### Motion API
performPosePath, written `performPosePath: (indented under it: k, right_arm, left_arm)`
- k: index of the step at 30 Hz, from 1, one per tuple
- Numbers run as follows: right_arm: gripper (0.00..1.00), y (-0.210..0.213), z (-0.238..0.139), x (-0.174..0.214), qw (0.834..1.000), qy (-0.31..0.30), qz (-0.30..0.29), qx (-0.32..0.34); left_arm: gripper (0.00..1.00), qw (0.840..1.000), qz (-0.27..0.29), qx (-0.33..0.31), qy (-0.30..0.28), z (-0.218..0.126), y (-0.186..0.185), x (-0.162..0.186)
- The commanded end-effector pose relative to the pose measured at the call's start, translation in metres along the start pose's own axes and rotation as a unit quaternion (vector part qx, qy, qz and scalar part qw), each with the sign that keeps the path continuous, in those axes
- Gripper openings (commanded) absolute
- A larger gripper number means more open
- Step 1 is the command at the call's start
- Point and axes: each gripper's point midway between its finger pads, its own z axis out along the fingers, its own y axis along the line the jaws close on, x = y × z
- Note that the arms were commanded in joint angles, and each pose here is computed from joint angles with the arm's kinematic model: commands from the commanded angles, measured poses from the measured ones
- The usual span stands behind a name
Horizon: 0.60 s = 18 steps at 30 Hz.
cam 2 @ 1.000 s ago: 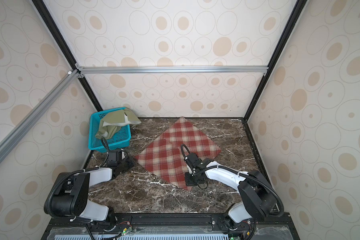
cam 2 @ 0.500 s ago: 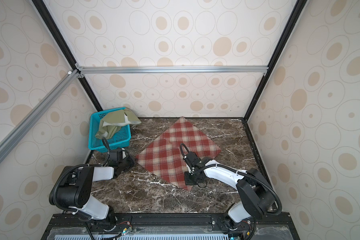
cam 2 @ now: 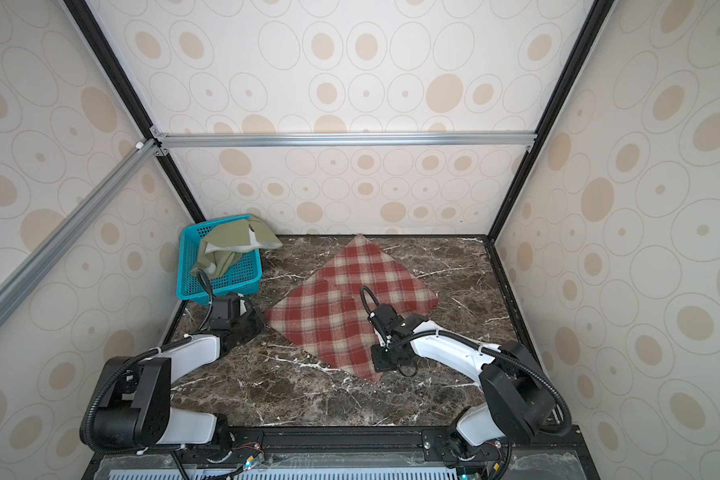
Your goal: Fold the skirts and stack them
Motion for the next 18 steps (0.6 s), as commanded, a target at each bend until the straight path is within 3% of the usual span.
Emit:
performPosePath:
  k: [1, 9, 18]
  right_arm:
    - [0.12, -0.002, -0.016, 0.004, 0.997, -0.014, -0.059, 0.042]
    - [0.42, 0.025, -0.011, 0.006, 0.982, -0.028, -0.176, 0.070]
    - [0.45, 0.038, 0.011, 0.011, 0.969, -0.022, -0.238, 0.063]
  left_arm:
    - [0.00, 0.999, 0.021, -0.024, -0.002, -0.008, 0.001, -0.008]
    - [0.00, 0.999, 0.025, -0.029, -0.003, -0.010, 0.001, -0.011]
    - [0.00, 0.999, 0.026, -0.033, -0.017, -0.014, 0.002, -0.015]
